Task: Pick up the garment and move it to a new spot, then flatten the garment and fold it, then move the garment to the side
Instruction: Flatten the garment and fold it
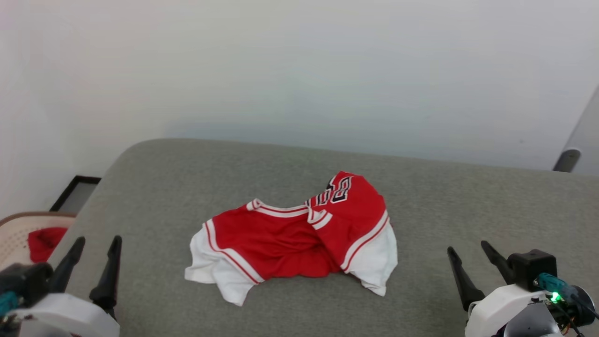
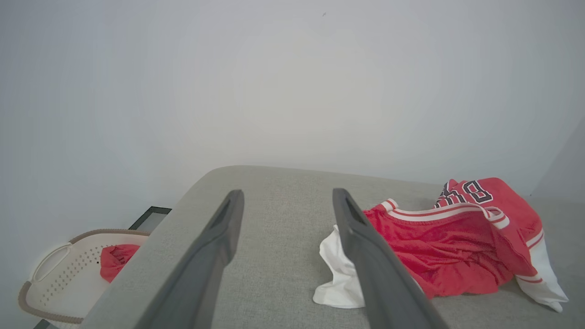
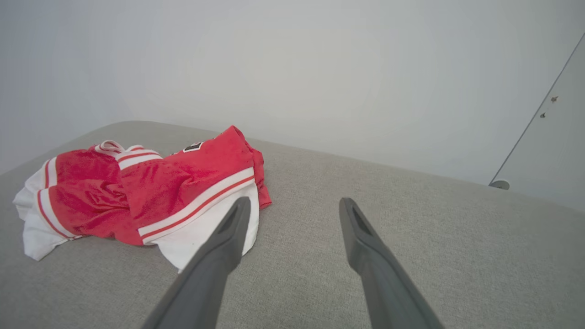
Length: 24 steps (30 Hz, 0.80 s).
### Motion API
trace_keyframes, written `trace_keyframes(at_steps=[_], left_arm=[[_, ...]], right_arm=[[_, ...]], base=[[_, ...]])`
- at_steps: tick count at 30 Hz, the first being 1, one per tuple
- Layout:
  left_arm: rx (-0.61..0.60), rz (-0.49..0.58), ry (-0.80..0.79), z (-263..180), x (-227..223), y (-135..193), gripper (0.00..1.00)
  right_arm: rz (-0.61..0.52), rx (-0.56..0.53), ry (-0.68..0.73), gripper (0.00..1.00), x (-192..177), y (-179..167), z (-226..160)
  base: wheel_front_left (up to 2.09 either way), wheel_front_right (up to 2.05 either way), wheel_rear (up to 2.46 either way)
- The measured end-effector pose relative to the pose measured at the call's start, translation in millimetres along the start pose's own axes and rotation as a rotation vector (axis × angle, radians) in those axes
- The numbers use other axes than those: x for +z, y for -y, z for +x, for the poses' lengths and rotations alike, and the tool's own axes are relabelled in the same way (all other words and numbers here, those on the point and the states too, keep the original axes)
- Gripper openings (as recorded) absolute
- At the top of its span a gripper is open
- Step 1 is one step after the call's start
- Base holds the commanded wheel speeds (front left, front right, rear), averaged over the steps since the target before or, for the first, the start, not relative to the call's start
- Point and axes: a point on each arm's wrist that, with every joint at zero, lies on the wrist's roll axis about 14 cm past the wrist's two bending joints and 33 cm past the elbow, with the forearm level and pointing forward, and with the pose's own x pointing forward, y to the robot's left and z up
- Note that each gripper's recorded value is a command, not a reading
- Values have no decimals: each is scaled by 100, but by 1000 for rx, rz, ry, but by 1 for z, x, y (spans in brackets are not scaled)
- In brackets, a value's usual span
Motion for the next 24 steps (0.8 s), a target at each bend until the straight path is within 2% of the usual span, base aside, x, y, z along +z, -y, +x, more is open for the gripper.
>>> trace_keyframes(at_steps=[13, 24], left_arm=[[133, -25, 47, -37, -9, -21, 100], [181, -51, 27, -46, -25, -24, 100]], right_arm=[[-21, 165, -257, 100, -43, -45, 19], [-68, 271, -472, 100, -89, -72, 33]], base=[[0, 0, 0], [0, 0, 0]])
